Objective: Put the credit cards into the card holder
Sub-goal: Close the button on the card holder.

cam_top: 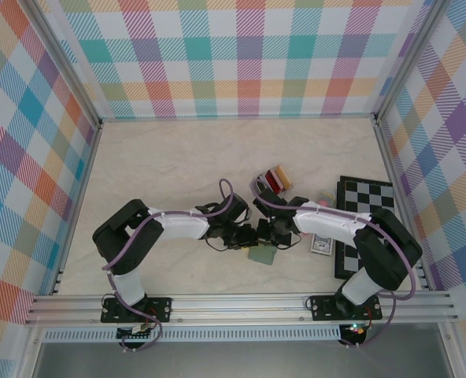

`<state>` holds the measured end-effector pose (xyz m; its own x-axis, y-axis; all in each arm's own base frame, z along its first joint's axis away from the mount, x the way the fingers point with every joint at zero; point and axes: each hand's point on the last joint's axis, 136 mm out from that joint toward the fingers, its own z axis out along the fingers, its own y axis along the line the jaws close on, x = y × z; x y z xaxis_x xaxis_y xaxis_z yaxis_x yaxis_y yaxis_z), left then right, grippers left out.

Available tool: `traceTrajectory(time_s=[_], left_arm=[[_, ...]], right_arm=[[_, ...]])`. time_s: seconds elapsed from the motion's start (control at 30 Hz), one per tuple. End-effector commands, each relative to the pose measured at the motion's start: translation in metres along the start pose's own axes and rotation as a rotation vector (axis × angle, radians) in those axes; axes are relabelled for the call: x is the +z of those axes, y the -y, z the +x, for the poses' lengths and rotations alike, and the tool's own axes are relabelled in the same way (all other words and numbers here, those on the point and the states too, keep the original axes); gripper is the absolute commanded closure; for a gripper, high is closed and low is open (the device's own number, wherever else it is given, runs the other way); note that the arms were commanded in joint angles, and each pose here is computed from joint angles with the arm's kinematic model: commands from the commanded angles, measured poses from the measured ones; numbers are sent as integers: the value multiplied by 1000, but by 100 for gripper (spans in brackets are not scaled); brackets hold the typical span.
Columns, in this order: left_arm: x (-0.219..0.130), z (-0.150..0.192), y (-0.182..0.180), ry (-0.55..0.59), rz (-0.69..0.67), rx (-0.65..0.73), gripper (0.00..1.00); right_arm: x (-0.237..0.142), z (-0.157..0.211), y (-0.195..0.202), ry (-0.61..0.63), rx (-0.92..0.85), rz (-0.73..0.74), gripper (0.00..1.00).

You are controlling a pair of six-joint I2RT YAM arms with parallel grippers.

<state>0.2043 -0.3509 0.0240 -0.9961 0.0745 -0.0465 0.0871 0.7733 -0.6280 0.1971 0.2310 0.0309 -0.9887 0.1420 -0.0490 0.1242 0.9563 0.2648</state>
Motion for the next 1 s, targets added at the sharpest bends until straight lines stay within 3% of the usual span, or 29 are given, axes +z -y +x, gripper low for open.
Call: traceTrajectory(time_s=[0.0,0.17,0.5,0.87,0.97], left_arm=[[8,1,-19,14,-61,-21,77],[9,1,-19,11,-57,-25,77],[8,1,-19,11,-60,-22,77],[9,1,-19,11,-57,-24,77],[9,2,-20,8,-58,-26,77]], right_arm=[[21,21,20,-62,32,49,100],[29,30,22,-65,23,55,100],[-17,-2,-6,78,-23,-13,100],[-5,-6,-8,98,-3,-36,100],[0,-4,3,91,9,15,100]])
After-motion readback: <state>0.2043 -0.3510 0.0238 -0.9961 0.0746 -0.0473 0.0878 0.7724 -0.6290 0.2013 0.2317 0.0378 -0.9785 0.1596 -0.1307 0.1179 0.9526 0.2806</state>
